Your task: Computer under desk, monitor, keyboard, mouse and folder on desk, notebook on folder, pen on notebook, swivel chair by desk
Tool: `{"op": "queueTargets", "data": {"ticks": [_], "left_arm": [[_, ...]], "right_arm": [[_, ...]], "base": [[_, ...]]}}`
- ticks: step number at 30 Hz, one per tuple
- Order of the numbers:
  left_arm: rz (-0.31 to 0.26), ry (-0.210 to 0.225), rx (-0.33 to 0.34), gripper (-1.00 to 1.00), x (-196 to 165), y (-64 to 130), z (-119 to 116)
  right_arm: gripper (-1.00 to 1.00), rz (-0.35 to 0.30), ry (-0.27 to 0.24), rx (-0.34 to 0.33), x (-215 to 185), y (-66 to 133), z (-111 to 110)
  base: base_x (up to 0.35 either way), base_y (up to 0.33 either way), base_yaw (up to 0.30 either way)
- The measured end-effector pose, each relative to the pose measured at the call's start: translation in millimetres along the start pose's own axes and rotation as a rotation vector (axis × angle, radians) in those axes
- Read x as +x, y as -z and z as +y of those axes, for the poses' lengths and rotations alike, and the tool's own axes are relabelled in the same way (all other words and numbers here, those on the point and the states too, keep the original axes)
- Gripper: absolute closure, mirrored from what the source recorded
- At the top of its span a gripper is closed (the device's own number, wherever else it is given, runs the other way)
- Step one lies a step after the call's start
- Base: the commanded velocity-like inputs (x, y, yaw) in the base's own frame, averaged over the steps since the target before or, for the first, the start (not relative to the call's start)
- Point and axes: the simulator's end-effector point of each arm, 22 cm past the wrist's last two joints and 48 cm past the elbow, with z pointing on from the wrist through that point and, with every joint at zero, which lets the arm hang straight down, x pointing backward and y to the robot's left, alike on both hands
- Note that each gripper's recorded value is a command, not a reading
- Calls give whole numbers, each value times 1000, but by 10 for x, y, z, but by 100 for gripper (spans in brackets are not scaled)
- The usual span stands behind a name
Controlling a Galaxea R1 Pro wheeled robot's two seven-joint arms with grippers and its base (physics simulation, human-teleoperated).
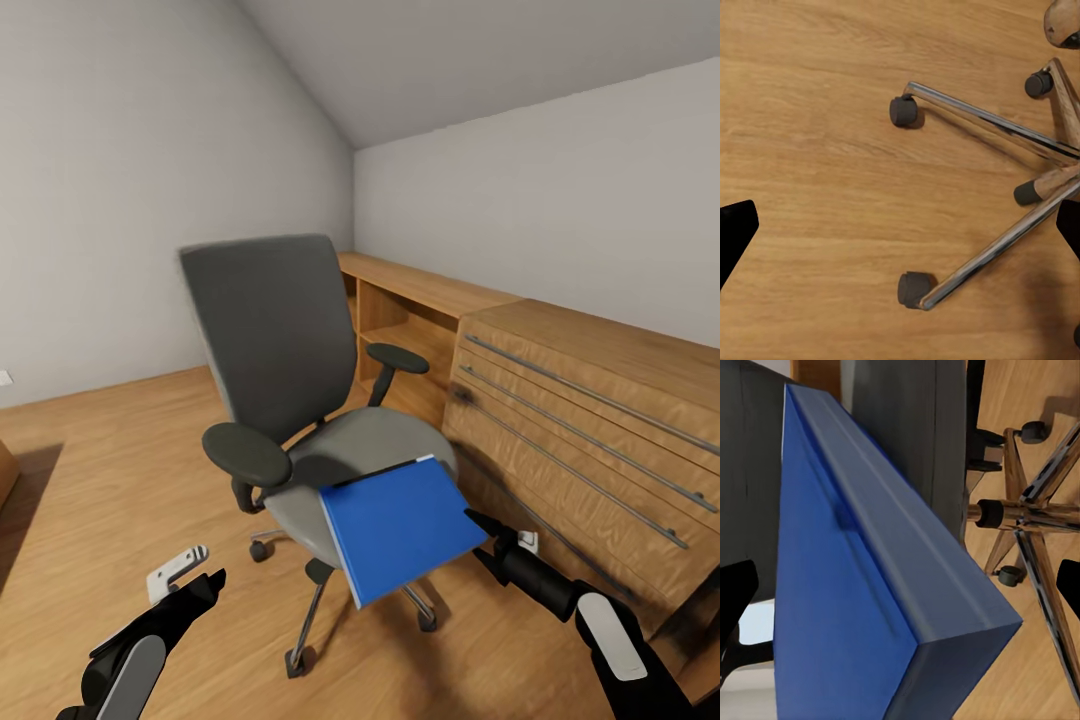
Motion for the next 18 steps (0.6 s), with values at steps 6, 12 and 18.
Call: {"op": "queueTargets", "data": {"ticks": [6,12,18], "left_arm": [[0,0,0,-100,1,0,-1],[0,0,0,-100,-1,0,2],[0,0,0,-100,0,0,2]], "right_arm": [[-100,1,-6,5,9,2,-27],[-100,32,2,8,120,-50,-23],[-100,64,14,11,232,-98,-15]], "base": [[4,3,0],[0,0,0],[0,0,0]]}}
